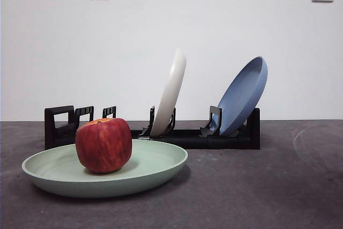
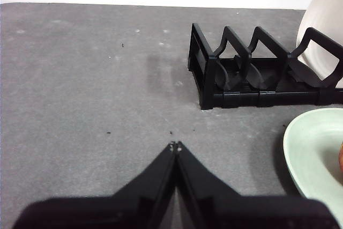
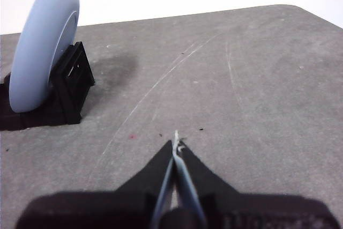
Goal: Take the green plate from the plate rack,put the plate on the table,take the apple from the table,put the apple in the plate
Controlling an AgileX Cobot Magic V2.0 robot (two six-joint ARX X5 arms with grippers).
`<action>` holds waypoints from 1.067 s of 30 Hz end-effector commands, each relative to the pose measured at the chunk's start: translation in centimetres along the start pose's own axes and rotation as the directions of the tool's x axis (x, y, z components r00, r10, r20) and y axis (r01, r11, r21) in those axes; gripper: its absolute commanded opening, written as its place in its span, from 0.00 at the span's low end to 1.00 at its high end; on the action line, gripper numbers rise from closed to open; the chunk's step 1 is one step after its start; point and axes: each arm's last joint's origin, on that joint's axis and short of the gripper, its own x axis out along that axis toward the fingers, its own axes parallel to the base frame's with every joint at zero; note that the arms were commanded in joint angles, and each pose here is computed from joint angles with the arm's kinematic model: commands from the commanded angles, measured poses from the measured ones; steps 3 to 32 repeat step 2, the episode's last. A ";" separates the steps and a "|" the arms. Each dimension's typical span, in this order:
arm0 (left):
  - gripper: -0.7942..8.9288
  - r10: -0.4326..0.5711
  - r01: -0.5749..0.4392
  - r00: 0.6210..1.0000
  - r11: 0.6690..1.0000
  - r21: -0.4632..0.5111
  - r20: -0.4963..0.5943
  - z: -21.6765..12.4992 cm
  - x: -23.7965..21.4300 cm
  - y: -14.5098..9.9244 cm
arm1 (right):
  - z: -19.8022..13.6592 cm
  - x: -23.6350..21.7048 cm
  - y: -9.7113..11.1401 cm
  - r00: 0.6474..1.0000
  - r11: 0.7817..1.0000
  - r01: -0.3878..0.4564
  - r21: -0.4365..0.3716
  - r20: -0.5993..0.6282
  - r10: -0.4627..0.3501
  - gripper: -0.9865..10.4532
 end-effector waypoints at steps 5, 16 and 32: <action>0.08 -0.003 0.003 1.000 1.000 0.012 0.002 -0.1 0.1 0.0 | -0.2 0.1 0.0 1.000 1.000 -0.003 -0.004 -0.001 0.003 0.09; 0.08 -0.003 0.003 1.000 1.000 0.012 0.002 -0.1 0.1 0.0 | -0.2 0.1 0.0 1.000 1.000 -0.003 -0.004 -0.001 0.003 0.09; 0.08 -0.003 0.003 1.000 1.000 0.012 0.002 -0.1 0.1 0.0 | -0.2 0.1 0.0 1.000 1.000 -0.003 -0.004 -0.001 0.003 0.09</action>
